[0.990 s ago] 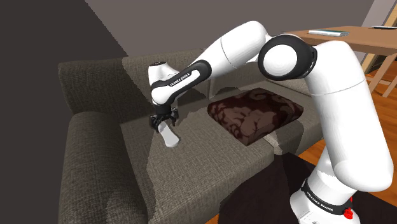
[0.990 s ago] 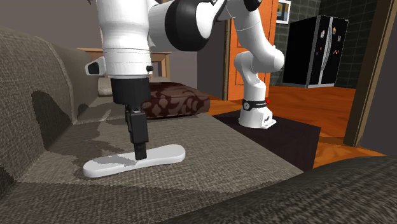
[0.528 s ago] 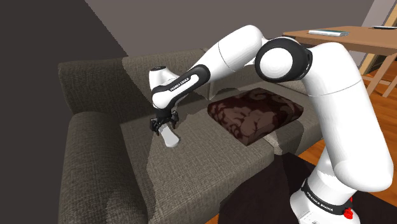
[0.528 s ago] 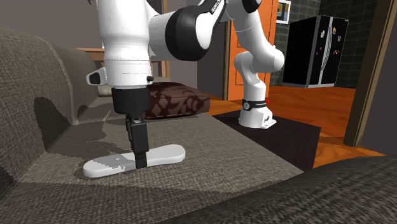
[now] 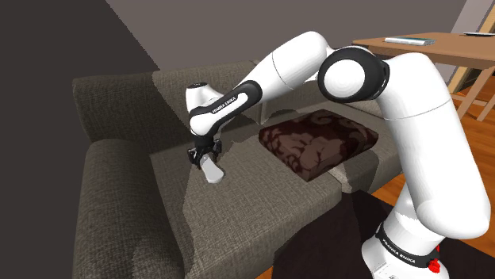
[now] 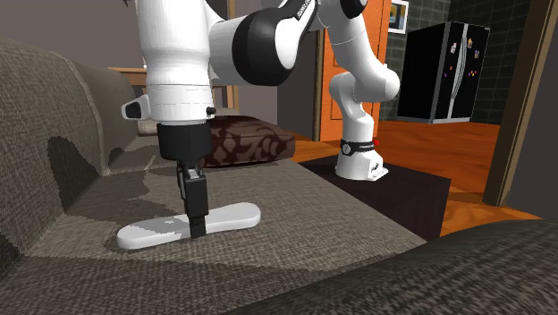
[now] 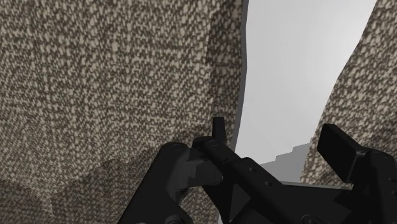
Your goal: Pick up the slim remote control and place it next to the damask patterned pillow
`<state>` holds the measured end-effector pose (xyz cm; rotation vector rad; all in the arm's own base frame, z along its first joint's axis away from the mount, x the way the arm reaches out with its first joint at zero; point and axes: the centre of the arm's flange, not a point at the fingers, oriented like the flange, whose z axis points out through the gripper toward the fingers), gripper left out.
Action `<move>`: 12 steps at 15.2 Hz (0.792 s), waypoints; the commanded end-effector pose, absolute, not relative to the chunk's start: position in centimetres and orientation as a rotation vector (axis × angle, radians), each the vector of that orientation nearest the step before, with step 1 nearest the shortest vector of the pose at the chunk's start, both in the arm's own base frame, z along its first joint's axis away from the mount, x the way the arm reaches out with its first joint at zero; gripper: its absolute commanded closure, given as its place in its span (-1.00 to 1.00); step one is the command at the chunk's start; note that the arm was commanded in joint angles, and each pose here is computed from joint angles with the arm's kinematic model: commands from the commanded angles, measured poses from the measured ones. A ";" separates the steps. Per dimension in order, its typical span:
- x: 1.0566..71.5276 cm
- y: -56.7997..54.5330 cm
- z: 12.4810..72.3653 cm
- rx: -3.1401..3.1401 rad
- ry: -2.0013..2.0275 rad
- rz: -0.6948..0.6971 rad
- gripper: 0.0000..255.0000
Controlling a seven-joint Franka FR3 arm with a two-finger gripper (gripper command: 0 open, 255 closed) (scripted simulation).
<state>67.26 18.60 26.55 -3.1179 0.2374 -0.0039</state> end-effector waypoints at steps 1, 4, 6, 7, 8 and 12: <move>67.3 18.6 26.6 -3.118 0.237 -0.004 1.00; 67.3 18.6 26.6 -3.118 0.237 -0.004 1.00; 67.3 18.6 26.5 -3.118 0.237 -0.004 1.00; 67.3 18.6 27.1 -3.118 0.237 -0.004 1.00; 67.3 18.6 27.6 -3.118 0.237 -0.004 1.00; 67.3 18.6 29.7 -3.118 0.237 -0.004 1.00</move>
